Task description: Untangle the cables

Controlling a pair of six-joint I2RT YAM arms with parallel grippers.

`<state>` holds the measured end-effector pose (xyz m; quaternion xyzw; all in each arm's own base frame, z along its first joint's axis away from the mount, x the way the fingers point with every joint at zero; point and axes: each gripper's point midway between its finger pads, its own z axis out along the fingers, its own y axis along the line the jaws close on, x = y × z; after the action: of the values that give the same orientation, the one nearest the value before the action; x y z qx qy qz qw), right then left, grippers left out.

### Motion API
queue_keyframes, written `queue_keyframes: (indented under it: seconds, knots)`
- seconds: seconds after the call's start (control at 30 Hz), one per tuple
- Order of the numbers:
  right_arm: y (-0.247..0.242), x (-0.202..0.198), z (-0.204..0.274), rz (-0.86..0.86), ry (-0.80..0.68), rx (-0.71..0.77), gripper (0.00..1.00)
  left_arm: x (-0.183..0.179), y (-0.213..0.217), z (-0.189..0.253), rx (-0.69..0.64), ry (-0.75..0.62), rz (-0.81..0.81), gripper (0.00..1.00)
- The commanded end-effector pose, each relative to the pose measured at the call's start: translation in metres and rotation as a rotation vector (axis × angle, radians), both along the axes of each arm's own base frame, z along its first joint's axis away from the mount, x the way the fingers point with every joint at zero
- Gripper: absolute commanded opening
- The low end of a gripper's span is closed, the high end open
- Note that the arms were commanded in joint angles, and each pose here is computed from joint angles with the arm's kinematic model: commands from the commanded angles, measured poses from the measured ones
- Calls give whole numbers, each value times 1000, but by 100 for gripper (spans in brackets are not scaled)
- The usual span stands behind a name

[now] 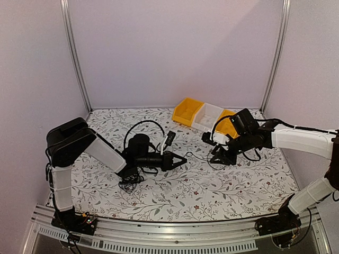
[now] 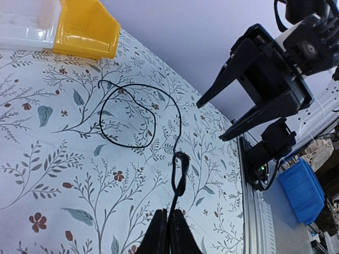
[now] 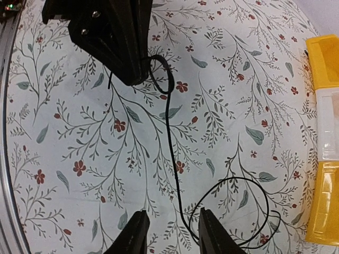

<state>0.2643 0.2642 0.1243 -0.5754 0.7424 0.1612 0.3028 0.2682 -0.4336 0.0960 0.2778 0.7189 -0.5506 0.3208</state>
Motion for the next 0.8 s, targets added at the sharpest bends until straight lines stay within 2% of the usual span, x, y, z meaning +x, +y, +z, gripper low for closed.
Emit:
queue_keyframes:
  seconds: [0.0,0.33,0.6,0.77]
  knots:
    - [23,-11,24,67,67,120,45,-20,-3,38,-64,-116,-66,0]
    - [46,-19,23,144,208,185,49,-46,-14,49,-14,-205,-109,0]
    - [49,-44,29,228,283,247,45,-49,-19,47,-10,-207,-120,0]
    - [49,-45,33,236,280,262,43,-49,-23,48,-16,-212,-128,0]
